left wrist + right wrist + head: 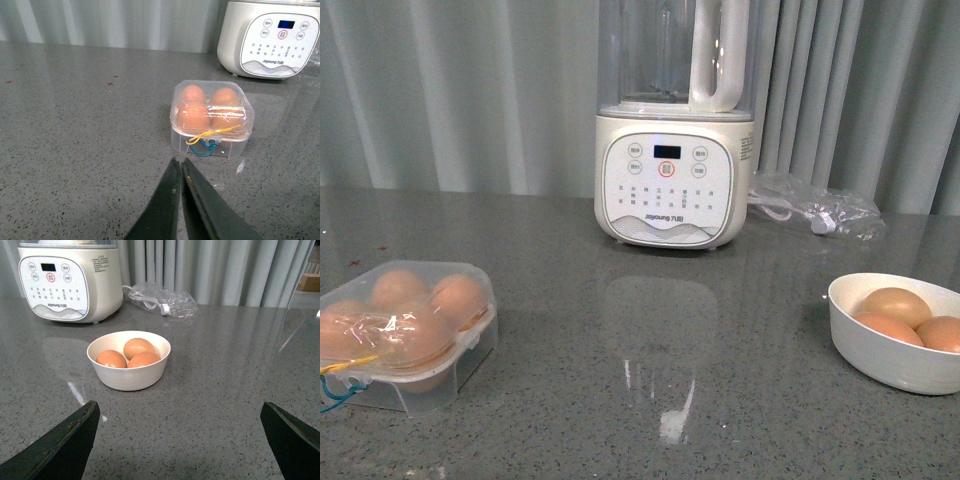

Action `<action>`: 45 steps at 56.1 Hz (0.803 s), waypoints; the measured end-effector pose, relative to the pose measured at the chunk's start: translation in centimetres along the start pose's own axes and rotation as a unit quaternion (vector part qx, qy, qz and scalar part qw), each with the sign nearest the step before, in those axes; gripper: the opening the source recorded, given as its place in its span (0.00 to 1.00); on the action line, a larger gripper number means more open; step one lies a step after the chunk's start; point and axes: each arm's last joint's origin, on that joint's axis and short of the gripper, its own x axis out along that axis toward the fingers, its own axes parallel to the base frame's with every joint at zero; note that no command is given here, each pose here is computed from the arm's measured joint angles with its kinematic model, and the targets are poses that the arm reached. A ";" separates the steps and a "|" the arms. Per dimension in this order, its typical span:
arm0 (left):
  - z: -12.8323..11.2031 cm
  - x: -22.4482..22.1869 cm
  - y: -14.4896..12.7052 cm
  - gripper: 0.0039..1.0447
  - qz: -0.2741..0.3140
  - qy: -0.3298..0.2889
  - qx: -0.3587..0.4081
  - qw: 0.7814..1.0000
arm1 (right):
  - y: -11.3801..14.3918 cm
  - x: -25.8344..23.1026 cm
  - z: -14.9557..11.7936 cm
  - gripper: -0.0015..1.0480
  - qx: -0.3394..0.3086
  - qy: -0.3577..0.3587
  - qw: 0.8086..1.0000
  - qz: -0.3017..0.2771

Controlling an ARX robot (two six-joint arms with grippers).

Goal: Put egg into box

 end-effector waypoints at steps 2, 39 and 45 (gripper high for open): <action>0.0 0.0 0.0 0.12 0.000 0.000 0.000 1.000 | 0.0 0.0 0.0 0.93 0.000 0.000 1.000 0.000; 0.0 0.0 0.0 0.93 0.000 0.000 0.000 1.000 | 0.0 0.0 0.0 0.93 0.000 0.000 1.000 0.000; 0.0 0.0 0.0 0.94 0.000 0.000 0.000 1.000 | 0.0 0.0 0.0 0.93 0.000 0.000 1.000 0.000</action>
